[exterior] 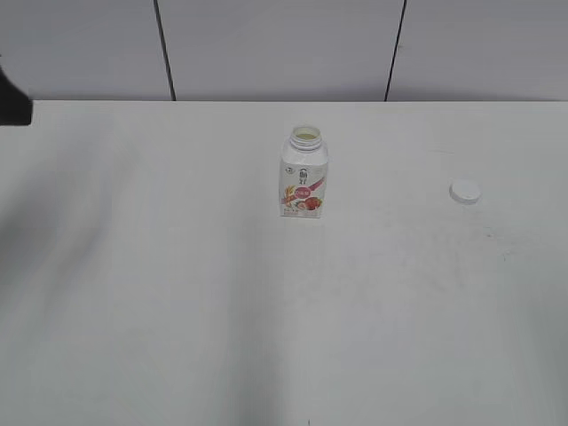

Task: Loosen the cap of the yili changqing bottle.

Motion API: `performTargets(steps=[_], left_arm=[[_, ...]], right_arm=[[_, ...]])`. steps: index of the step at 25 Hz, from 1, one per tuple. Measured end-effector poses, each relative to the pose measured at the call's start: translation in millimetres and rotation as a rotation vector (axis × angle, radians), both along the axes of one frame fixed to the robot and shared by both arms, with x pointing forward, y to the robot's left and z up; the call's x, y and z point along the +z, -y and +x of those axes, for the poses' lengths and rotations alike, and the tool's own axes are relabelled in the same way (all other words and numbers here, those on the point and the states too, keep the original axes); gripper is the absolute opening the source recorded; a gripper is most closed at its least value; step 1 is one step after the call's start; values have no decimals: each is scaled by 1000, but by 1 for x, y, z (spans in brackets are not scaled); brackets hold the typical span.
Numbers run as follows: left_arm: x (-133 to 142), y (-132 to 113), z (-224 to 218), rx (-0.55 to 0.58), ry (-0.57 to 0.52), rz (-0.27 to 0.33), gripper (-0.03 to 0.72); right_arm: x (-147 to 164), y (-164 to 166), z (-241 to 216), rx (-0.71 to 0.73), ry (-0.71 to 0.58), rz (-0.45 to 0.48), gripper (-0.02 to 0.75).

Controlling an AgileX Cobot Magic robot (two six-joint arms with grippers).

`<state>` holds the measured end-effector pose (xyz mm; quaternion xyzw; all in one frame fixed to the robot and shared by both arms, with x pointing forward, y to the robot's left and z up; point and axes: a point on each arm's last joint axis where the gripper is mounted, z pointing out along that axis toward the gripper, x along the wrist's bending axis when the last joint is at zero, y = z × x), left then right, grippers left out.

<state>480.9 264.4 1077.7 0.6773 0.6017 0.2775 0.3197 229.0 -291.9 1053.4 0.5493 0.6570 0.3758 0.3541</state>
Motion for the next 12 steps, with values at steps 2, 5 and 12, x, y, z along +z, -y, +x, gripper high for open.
performTargets(steps=[2, 5, 12], left_arm=[[3, -6, -16, 13, -85, 22, 585], [7, -13, -43, 23, -198, 68, 585], [43, -29, -137, 48, -24, 47, 585]], right_arm=[[0, 0, 0, 0, 0, 0, 448], [0, 0, 0, 0, 0, 0, 448], [0, 0, 0, 0, 0, 0, 448]])
